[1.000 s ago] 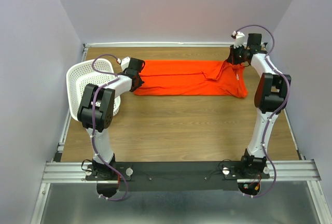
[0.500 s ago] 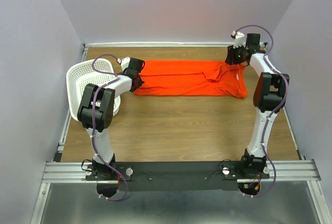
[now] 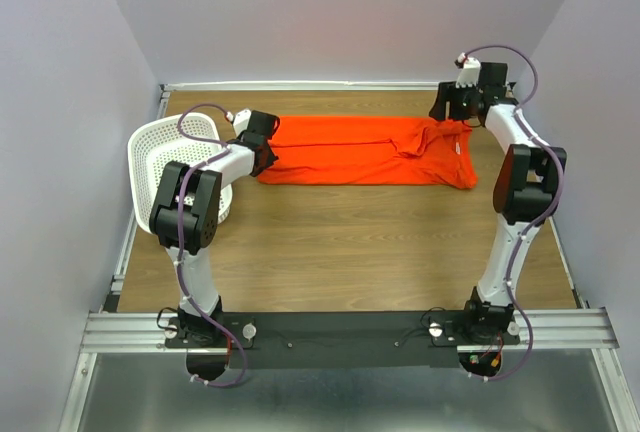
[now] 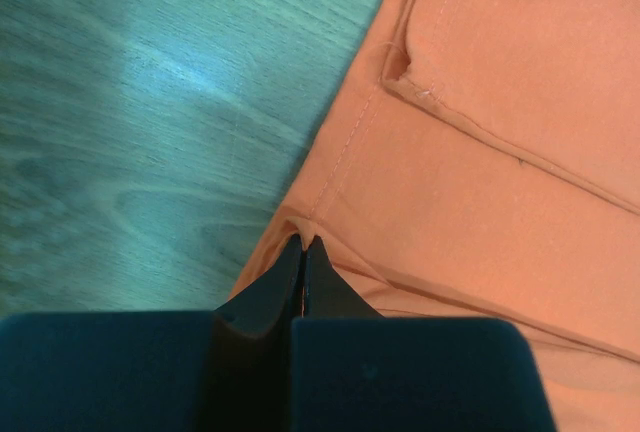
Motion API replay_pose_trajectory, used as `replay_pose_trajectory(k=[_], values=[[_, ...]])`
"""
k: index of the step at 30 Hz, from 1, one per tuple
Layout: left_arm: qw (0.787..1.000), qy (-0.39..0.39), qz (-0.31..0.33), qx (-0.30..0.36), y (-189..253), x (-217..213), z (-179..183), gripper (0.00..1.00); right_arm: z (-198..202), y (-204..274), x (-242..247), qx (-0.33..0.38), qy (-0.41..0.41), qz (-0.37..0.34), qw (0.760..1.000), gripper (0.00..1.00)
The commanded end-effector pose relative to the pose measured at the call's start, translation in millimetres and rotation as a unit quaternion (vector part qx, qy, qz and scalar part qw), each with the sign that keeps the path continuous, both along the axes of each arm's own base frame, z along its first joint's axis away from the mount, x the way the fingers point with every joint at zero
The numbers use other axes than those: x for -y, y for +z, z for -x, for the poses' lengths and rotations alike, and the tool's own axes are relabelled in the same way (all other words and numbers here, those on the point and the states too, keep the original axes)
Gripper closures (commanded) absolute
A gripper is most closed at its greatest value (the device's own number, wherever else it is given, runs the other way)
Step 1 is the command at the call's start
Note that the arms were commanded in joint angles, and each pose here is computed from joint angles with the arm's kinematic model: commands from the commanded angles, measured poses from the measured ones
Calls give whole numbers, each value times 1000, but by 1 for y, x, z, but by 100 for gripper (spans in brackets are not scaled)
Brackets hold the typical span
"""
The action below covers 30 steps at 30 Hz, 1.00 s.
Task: Fold and stack the t-shirts
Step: Fold the tshirt
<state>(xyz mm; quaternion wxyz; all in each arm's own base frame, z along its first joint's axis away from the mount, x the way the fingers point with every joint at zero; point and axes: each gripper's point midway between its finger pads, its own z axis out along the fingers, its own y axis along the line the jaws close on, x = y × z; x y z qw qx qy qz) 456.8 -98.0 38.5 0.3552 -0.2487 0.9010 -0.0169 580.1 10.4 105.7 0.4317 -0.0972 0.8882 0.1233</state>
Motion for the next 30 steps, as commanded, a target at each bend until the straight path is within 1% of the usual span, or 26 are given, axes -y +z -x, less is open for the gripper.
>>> replay_pose_trajectory(k=[1,3,7,11,19,26,29,30], values=[[1000,-1,-3,20,15,-1,-13,100,21,49,-36,35,65,-64,995,25],[1000,-1,0,27,21,0,-16,100,35,51,-40,32,77,-69,994,25],[999,-1,3,34,27,2,-21,100,52,44,-40,26,87,-57,994,25],[1000,-2,5,29,26,3,-22,100,60,37,-42,18,94,-56,994,25],[1000,11,2,23,27,-3,-24,100,65,34,-43,14,99,-58,993,25],[1000,12,4,6,20,-10,-18,93,66,33,-44,13,101,-59,993,25],[1000,4,10,7,19,-8,-17,86,66,33,-44,14,102,-59,993,25],[1000,2,11,8,19,-9,-19,82,67,32,-44,13,102,-60,993,25]])
